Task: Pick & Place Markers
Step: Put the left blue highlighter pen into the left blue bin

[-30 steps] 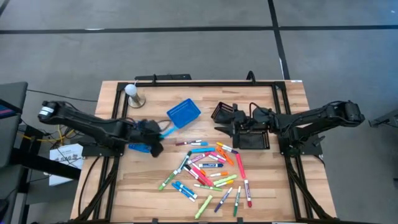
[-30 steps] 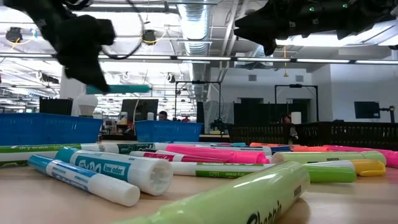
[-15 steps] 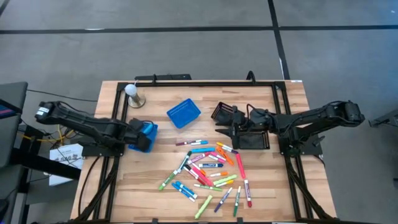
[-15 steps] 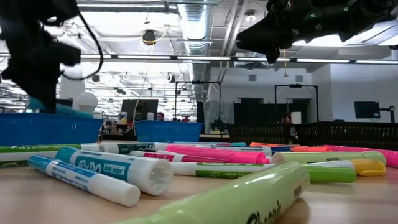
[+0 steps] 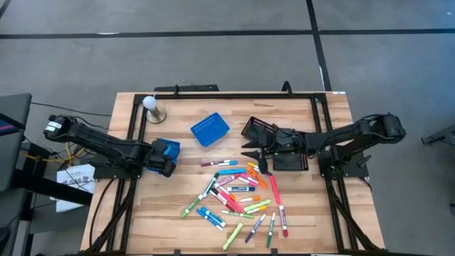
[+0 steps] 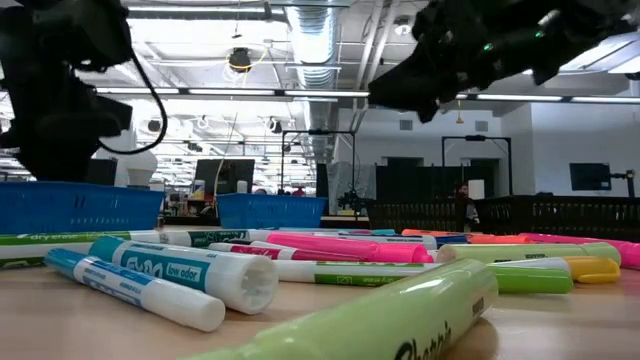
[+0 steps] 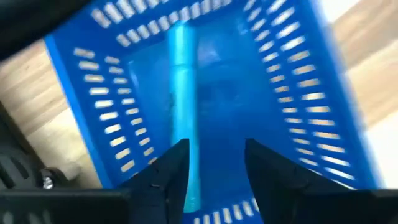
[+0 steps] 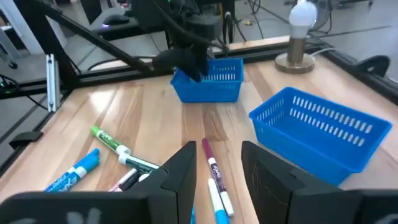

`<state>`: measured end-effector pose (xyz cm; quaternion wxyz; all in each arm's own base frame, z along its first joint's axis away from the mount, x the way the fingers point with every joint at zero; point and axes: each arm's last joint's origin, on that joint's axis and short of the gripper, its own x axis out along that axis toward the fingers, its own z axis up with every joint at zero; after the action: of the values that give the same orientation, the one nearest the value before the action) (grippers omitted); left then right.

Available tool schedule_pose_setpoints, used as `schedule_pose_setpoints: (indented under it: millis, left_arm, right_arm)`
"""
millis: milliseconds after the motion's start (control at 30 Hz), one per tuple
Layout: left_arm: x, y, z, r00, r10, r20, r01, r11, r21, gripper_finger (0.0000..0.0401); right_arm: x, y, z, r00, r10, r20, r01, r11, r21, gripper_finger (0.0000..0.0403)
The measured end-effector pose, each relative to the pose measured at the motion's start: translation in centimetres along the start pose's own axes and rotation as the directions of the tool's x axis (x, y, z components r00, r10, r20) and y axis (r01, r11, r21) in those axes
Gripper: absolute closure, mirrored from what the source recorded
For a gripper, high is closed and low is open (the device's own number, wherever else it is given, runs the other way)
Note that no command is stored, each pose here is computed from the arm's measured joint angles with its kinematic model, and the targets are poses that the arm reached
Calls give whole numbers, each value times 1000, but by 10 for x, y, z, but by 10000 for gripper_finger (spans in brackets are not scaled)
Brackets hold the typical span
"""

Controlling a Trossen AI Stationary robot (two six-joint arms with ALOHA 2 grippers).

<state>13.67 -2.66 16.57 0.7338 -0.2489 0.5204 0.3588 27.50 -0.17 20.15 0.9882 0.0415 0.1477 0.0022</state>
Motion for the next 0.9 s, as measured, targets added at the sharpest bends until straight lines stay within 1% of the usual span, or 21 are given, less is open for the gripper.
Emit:
schedule_pose_setpoints:
  millis: [67,133,233,333,400,500,600,667,733,800,833,900]
  left_arm:
    - [-9,-4,5,999,-42,31,42,999,13,247]
    - [-19,-6,11,994,-72,80,70,997,29,249]
    - [-35,-9,20,975,-118,187,106,992,71,254]
    - [-44,-16,28,933,-210,294,177,975,134,259]
    - [-49,-23,33,890,-280,358,224,956,191,262]
    - [-52,-33,40,818,-380,431,274,917,289,264]
    - [-54,-42,44,758,-440,481,290,888,356,265]
    - [-54,-45,46,735,-461,497,291,877,383,265]
    - [-52,-47,46,726,-468,504,294,874,388,265]
    - [-47,-48,45,734,-461,499,285,876,390,265]
    - [-45,-49,44,729,-466,502,291,874,388,265]
    - [-39,-49,42,737,-459,495,286,877,387,265]
  right_arm:
    - [13,0,0,999,25,-24,-25,1000,1,284]
    - [27,1,-2,996,48,-74,-48,999,5,284]
    - [48,1,-8,975,72,-211,-68,997,22,284]
    - [64,1,-16,917,82,-391,-70,997,45,284]
    - [71,5,-21,866,83,-494,-66,996,51,284]
    - [78,12,-30,796,89,-599,-71,996,54,284]
    - [83,19,-41,751,97,-653,-84,995,51,284]
    - [87,22,-46,744,101,-660,-92,995,48,284]
    - [88,24,-51,736,93,-671,-89,995,41,284]
    - [88,24,-55,722,62,-689,-68,998,19,284]
    - [91,23,-56,729,53,-682,-61,998,12,284]
    - [90,22,-57,724,41,-688,-57,998,-1,285]
